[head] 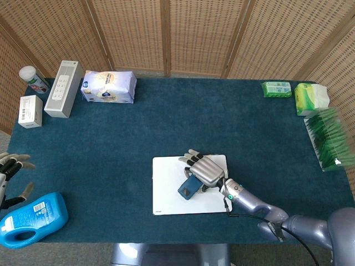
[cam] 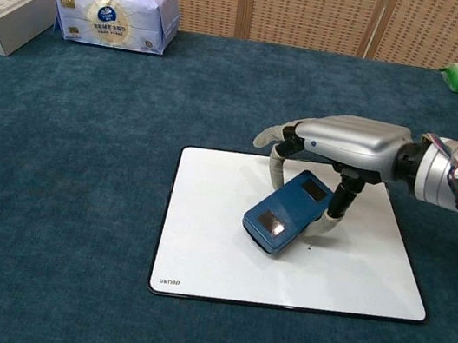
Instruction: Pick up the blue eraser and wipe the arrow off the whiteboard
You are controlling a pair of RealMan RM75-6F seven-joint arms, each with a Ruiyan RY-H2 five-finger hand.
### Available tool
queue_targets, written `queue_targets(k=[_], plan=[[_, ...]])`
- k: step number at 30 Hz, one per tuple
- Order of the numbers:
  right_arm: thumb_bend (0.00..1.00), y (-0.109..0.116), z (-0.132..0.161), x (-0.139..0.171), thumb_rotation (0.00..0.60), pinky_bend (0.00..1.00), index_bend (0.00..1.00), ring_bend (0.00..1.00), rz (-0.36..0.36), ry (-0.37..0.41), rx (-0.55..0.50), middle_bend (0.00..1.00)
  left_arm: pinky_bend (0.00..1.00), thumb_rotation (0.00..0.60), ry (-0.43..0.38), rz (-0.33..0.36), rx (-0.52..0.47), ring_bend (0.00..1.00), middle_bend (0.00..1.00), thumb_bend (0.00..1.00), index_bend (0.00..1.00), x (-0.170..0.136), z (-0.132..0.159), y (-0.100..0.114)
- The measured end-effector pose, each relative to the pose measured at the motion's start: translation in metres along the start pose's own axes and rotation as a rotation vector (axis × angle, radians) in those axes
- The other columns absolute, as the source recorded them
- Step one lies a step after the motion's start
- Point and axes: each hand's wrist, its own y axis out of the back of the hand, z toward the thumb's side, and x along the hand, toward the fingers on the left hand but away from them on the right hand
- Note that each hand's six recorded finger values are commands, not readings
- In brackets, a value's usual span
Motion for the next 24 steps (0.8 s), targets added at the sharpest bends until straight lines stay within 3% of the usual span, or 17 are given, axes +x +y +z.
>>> queue_targets(k=[11,24], plan=[[0.07,-0.009,-0.001,-0.016,0.6,0.0,0.61,0.0,0.042,-0.005,-0.013,0.13,0.14,0.6,0.013,0.007,0.0,0.21,0.27,0.43,0.36,-0.004,-0.006,0.003],[0.07,-0.012,-0.015,0.011,0.6,0.0,0.61,0.0,0.048,-0.042,-0.002,0.14,0.14,0.6,-0.014,0.001,-0.005,0.21,0.27,0.43,0.36,-0.001,0.001,0.001]])
